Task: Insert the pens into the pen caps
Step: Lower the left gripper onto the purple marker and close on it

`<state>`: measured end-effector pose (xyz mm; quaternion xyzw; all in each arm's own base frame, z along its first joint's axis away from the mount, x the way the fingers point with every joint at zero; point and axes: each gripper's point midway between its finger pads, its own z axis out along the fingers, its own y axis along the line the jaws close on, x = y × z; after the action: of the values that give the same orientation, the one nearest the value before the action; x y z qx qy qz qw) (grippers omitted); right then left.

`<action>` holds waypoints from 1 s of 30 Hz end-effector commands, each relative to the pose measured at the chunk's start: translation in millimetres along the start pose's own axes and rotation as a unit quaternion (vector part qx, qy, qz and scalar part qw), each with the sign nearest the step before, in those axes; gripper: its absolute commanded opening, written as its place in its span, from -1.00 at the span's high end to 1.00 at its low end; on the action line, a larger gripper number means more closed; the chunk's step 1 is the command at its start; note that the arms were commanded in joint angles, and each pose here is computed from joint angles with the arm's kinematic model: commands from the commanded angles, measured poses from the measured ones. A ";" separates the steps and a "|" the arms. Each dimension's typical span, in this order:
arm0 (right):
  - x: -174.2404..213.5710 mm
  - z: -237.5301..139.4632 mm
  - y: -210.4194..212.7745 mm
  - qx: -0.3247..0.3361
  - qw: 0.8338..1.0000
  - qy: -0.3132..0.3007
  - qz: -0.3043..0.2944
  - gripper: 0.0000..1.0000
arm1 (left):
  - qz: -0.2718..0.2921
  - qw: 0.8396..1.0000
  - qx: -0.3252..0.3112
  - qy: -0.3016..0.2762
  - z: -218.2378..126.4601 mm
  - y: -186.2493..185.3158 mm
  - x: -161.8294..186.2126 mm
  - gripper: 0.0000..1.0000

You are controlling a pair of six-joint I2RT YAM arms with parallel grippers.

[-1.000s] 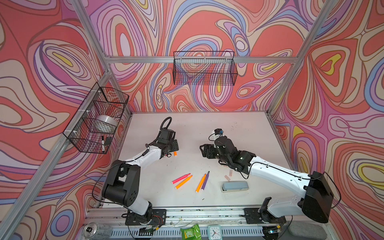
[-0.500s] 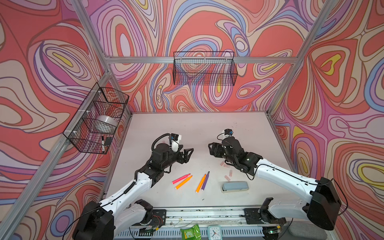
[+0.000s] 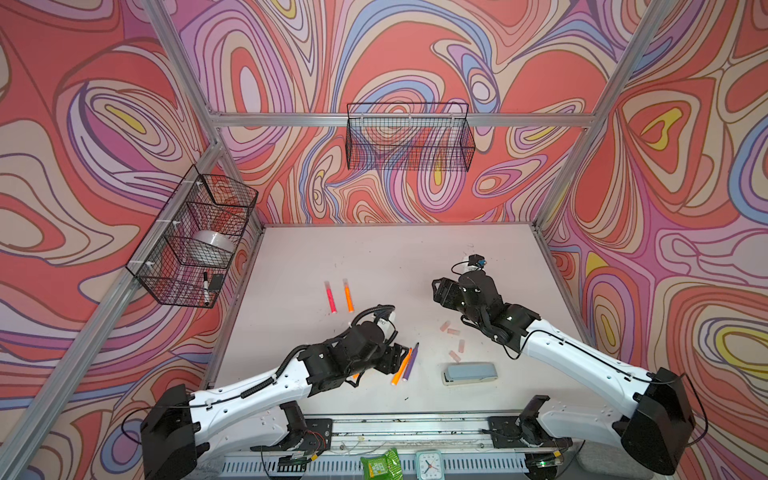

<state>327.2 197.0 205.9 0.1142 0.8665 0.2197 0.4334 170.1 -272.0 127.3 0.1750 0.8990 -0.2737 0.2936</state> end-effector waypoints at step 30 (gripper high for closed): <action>4.3 10.9 -25.2 0.042 0.999 0.009 0.010 -0.57 | 0.084 0.974 -0.158 0.138 84.8 -10.5 54.0 -0.03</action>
<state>334.5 186.8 191.0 0.1320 0.8744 0.1996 0.4221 156.7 -324.5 39.7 0.2417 0.9429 -0.0964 0.2077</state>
